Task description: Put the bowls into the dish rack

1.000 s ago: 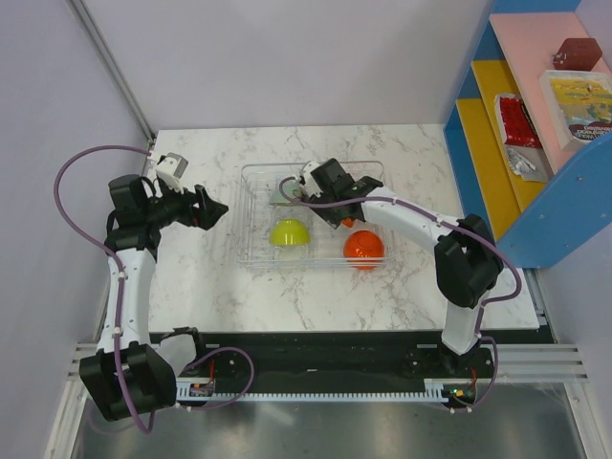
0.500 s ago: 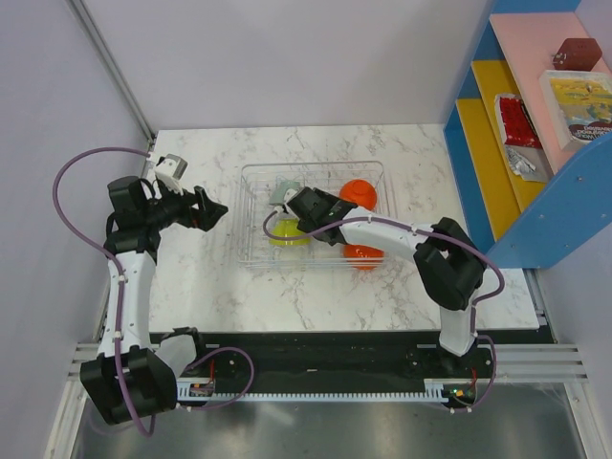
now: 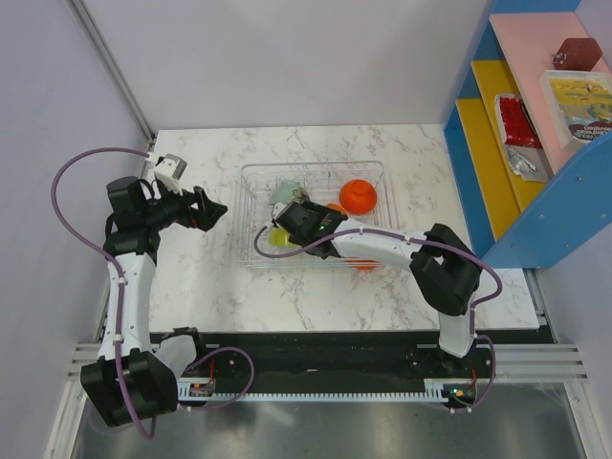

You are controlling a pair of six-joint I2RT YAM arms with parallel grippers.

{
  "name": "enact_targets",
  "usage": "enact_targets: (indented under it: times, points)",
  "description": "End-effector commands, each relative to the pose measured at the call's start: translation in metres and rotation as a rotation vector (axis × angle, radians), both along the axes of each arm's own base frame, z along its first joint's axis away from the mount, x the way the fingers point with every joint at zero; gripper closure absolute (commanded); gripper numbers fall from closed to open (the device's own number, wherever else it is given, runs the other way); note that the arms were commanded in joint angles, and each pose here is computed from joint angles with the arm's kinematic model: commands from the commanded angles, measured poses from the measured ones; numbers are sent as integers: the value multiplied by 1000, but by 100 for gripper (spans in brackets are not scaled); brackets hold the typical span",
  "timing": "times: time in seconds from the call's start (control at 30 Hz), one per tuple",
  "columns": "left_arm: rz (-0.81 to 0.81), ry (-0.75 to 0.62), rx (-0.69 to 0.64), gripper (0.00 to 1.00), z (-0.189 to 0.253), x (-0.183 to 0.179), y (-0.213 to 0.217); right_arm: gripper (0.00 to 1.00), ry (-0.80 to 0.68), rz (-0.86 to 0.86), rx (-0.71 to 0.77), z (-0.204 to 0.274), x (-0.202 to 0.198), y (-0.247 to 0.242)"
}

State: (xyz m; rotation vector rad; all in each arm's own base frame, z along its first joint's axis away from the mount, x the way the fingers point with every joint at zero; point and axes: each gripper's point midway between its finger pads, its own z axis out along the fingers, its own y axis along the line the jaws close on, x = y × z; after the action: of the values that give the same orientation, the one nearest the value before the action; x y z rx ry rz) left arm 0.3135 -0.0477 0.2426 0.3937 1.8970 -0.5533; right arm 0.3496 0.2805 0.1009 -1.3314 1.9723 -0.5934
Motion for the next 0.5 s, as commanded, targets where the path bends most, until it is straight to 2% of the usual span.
enact_targets:
  times: [0.0,0.2,0.33,0.47]
  points:
    - [-3,-41,1,0,10,0,0,26,122,86,-66,-34,-23,7]
    - [-1,-42,1,0,11,0,0,9,144,98,-44,-33,-28,9]
    - [-2,-43,-1,0,11,0,0,3,134,94,-37,-30,-26,9]
    - [-1,-43,0,0,11,-1,0,2,124,99,-30,-24,-25,9]
